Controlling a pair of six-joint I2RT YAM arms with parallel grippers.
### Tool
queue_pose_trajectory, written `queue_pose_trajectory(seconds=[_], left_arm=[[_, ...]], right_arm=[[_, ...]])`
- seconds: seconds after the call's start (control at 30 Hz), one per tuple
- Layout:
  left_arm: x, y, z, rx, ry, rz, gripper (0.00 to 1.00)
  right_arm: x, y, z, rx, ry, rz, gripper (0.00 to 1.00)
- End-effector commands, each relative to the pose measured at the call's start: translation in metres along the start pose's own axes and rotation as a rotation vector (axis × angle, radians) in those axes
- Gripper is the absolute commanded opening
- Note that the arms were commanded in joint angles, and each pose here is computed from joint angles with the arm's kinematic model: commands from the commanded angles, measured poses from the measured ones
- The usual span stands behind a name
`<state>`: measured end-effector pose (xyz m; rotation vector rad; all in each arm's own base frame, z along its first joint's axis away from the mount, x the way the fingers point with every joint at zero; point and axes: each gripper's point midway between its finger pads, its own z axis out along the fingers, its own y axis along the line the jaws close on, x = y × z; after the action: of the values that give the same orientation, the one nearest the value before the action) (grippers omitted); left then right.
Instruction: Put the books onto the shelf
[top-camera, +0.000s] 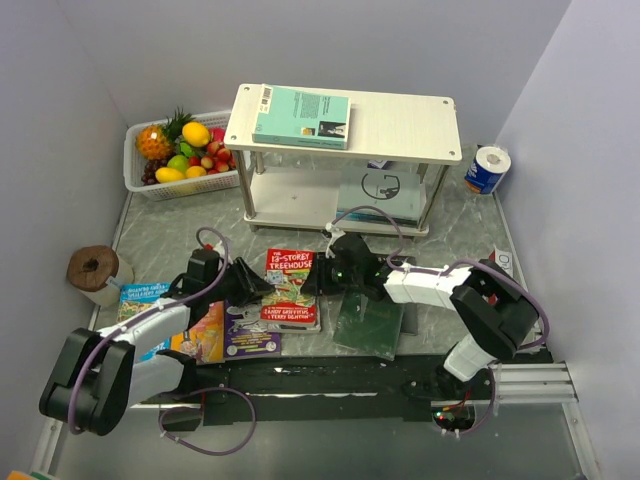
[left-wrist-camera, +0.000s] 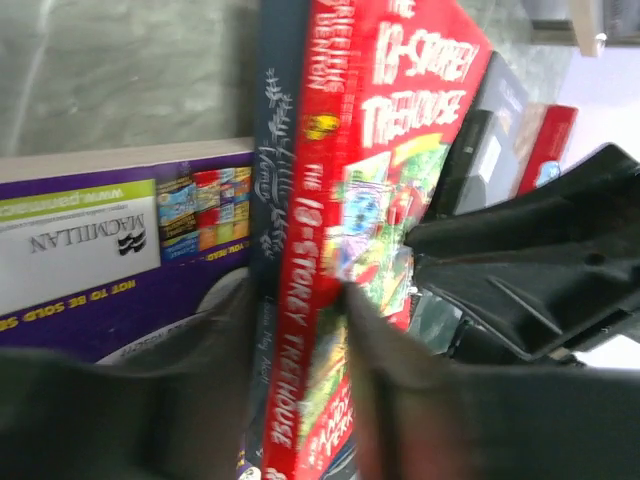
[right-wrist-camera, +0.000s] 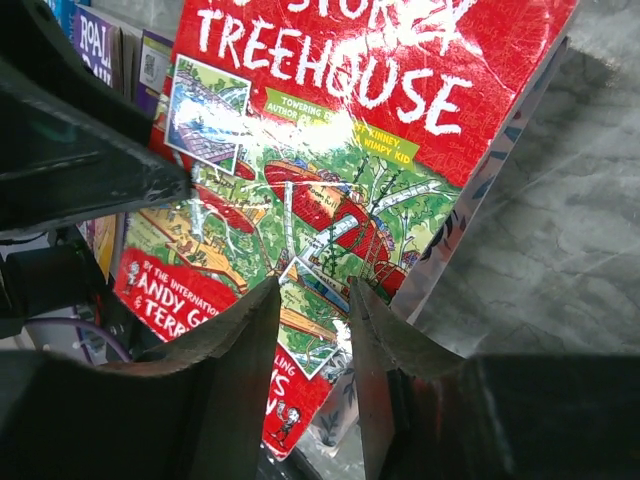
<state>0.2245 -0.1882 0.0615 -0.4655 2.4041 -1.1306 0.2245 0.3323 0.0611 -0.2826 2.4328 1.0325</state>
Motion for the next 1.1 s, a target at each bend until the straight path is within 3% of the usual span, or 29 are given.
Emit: queue_pose_trajectory(seconds=[0.0,0.1,0.33,0.37,0.4,0.5,0.67,0.83,0.9,1.07], left_arm=[[0.003,-0.042,-0.005,0.2,0.025,0.056,0.2],[-0.002,-0.055,-0.017,0.23,-0.007,0.093,0.01],[-0.009,-0.096,-0.053,0.324,-0.063,0.187,0.01],[-0.02,-0.108,-0.062,0.325,-0.116,0.195,0.01],[-0.025,-0.121,-0.077,0.355,-0.17,0.216,0.01],[-0.045,-0.156,-0.122,0.414,-0.336,0.236,0.01],[-0.079,-0.224,-0.208,0.5,-0.591,0.274,0.01],[-0.124,-0.264,-0.265,0.558,-0.838,0.169,0.01],[-0.138,-0.29,-0.289,0.669,-0.912,0.11,0.01],[-0.199,-0.313,-0.299,0.8,-1.054,-0.189,0.01]], right_arm=[[0.03,-0.027,0.005,0.086,0.085,0.011,0.42],[0.026,-0.024,0.001,0.086,0.083,-0.008,0.42],[0.005,0.001,-0.014,0.038,0.062,-0.073,0.46],[-0.009,0.012,-0.026,0.024,0.01,-0.094,0.5],[-0.017,0.02,-0.035,0.011,-0.027,-0.106,0.64],[-0.047,0.053,-0.078,-0.03,-0.182,-0.171,0.87],[-0.091,0.107,-0.156,-0.086,-0.395,-0.268,0.93],[-0.126,0.134,-0.22,-0.112,-0.59,-0.285,0.9],[-0.132,0.143,-0.242,-0.147,-0.659,-0.291,0.89],[-0.147,0.137,-0.264,-0.101,-0.763,-0.25,0.89]])
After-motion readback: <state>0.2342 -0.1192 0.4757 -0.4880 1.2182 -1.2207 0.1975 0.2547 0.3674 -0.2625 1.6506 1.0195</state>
